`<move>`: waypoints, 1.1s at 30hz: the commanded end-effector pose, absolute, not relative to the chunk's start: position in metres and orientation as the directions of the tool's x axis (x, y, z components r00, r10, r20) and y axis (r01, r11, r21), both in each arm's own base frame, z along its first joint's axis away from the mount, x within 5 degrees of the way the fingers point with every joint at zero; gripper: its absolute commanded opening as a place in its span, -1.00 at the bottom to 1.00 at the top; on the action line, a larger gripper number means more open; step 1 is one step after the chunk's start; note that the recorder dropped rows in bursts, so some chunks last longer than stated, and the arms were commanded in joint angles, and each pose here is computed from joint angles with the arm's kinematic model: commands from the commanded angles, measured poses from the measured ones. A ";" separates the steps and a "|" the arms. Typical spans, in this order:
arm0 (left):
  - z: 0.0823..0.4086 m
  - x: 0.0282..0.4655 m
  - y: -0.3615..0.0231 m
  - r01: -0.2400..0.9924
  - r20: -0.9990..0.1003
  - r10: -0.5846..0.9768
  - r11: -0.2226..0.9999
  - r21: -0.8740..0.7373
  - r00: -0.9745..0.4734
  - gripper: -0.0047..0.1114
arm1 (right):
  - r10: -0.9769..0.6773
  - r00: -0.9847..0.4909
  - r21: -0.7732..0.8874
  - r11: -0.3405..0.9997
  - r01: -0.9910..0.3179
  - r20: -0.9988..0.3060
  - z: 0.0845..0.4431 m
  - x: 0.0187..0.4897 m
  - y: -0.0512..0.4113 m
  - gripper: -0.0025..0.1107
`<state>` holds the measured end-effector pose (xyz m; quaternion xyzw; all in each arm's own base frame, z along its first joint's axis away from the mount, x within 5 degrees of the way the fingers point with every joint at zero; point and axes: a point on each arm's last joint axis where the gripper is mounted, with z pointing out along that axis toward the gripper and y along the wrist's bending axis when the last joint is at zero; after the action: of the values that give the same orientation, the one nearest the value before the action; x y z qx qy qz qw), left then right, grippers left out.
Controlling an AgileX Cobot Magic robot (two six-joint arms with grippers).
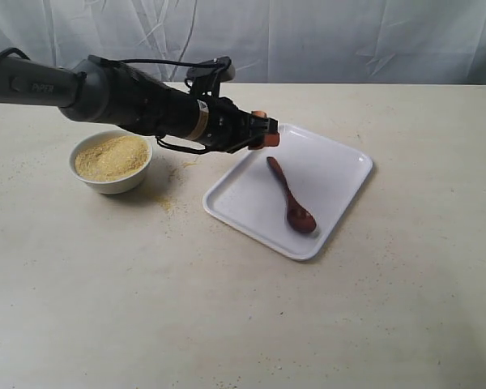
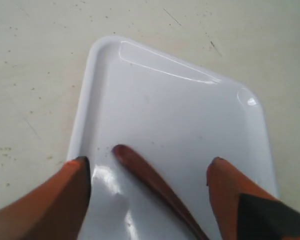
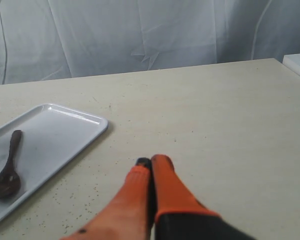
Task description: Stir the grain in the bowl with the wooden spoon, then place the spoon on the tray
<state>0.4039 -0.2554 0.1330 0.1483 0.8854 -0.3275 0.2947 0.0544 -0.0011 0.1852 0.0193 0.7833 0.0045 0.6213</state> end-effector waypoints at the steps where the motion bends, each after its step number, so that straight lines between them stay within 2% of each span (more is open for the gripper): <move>1: 0.130 0.407 -0.253 0.440 -0.631 0.062 0.769 -0.463 -0.773 0.19 | 0.034 -0.215 0.030 0.999 0.021 -0.976 0.186 0.054 -0.001 -0.96; 4: 0.133 0.407 -0.254 0.448 -0.633 0.065 0.762 -0.468 -0.772 0.14 | 0.034 -0.215 0.030 0.999 0.021 -0.976 0.186 0.054 -0.001 -0.96; 6: 0.136 0.407 -0.253 0.452 -0.640 0.064 0.761 -0.465 -0.766 -0.01 | 0.034 -0.215 0.030 0.999 0.021 -0.976 0.186 0.054 -0.001 -0.96; 12: 0.174 0.412 -0.234 0.481 -0.672 0.030 0.721 -0.498 -0.740 -0.85 | 0.034 -0.215 0.030 0.999 0.021 -0.976 0.186 0.054 -0.001 -0.96; 13: 0.183 0.413 -0.228 0.491 -0.680 0.024 0.711 -0.503 -0.733 -0.91 | 0.034 -0.215 0.030 0.999 0.021 -0.976 0.186 0.054 -0.001 -0.96; 19: 0.227 0.423 -0.183 0.492 -0.724 -0.051 0.700 -0.517 -0.688 -0.91 | 0.034 -0.215 0.030 0.999 0.021 -0.976 0.186 0.054 -0.001 -0.96; 27: 0.245 0.420 -0.080 0.326 -0.718 -0.202 0.788 -0.523 -0.666 -0.92 | 0.034 -0.215 0.030 0.999 0.021 -0.976 0.186 0.054 -0.001 -0.96; 30: 0.247 0.405 -0.042 0.267 -0.759 -0.194 0.858 -0.438 -0.622 -0.92 | 0.034 -0.215 0.030 0.999 0.021 -0.976 0.186 0.054 -0.001 -0.96; 33: 0.255 0.385 -0.011 0.191 -0.837 -0.105 0.952 -0.241 -0.536 -0.92 | 0.034 -0.215 0.030 0.999 0.021 -0.976 0.186 0.054 -0.001 -0.96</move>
<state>0.4025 -0.0347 0.2440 0.0157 0.8640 -0.2437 0.4403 0.0544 -0.0011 0.1852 0.0193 0.7833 0.0045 0.6213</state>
